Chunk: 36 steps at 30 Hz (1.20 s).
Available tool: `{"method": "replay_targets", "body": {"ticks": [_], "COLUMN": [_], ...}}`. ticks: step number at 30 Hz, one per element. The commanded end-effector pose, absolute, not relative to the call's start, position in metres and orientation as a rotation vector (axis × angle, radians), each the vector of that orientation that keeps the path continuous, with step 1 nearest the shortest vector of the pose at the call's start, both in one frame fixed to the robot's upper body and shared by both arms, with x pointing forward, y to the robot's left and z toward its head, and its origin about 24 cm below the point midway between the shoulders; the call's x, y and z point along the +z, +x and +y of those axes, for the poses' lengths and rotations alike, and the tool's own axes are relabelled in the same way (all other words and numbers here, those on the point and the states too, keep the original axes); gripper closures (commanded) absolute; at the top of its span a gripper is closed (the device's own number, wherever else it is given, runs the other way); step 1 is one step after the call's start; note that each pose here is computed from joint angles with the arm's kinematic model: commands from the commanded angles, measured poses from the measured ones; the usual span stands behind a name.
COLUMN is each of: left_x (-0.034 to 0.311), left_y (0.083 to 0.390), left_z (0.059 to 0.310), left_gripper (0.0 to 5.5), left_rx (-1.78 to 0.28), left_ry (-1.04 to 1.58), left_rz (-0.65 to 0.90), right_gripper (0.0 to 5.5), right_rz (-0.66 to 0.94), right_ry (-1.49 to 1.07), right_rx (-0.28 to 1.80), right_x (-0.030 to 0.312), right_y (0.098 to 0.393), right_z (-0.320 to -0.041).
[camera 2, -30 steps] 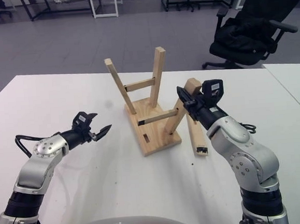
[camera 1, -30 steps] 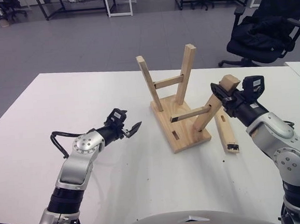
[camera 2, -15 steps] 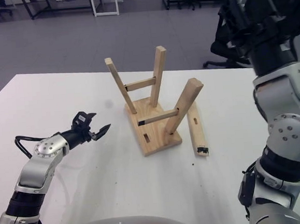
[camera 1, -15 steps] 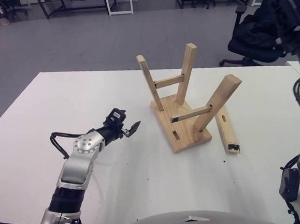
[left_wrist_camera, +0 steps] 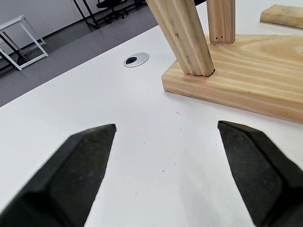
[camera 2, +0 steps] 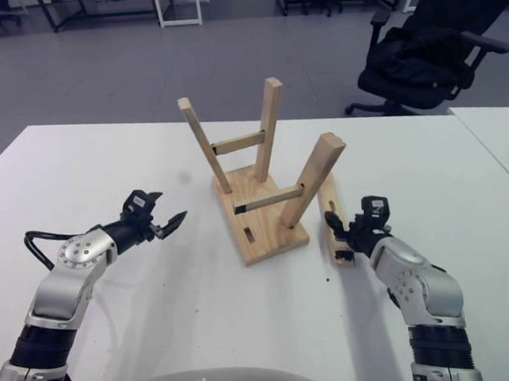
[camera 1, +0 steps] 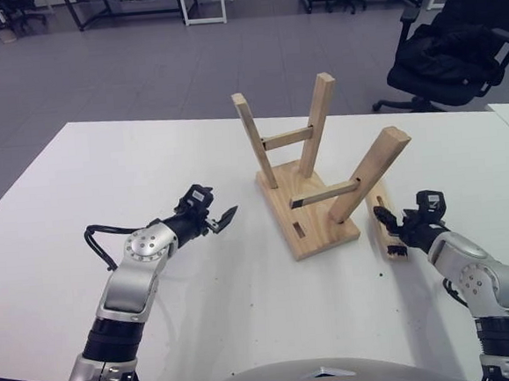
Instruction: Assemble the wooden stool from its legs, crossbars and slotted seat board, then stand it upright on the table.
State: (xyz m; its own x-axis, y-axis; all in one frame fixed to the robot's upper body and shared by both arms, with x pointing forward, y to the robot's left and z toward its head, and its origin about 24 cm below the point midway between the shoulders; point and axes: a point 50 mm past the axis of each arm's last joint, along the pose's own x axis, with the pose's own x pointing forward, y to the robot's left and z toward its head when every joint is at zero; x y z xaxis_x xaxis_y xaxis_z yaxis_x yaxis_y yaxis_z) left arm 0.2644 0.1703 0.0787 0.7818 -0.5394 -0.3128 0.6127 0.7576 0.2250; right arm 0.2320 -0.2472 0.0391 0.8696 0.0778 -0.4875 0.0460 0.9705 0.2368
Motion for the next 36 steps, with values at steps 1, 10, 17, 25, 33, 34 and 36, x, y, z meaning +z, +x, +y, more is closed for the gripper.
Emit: {"method": "replay_targets", "body": {"ticks": [1, 10, 17, 25, 33, 34, 36], "left_x": [0.083, 0.097, 0.121, 0.194, 0.278, 0.284, 0.289], "left_y": [0.268, 0.271, 0.279, 0.285, 0.286, 0.286, 0.286], "left_z": [0.169, 0.165, 0.164, 0.154, 0.118, 0.115, 0.112], "left_gripper": [1.53, 1.53, 1.53, 1.53, 1.53, 1.53, 1.53], "left_rx": [-0.635, -0.619, -0.582, -0.619, -0.905, -0.922, -0.933], "left_ry": [0.344, 0.277, 0.197, -0.287, -0.638, -0.649, -0.658], "left_rz": [0.22, 0.152, 0.049, -0.267, -0.504, -0.518, -0.528], "right_gripper": [1.35, 2.51, 3.42, 3.42, 3.42, 3.42, 3.42], "right_rz": [0.541, 0.621, 0.582, -0.04, -0.706, -0.742, -0.769], "right_ry": [0.223, 0.08, 0.058, -0.255, -0.688, -0.676, -0.646], "right_rx": [0.042, 0.056, 0.063, -0.052, 0.573, 0.636, 0.713], "right_x": [0.037, 0.03, 0.035, 0.158, 0.289, 0.29, 0.288], "right_y": [0.231, 0.228, 0.237, 0.283, 0.29, 0.286, 0.281], "right_z": [-0.237, -0.232, -0.238, -0.288, -0.154, -0.141, -0.128]}}
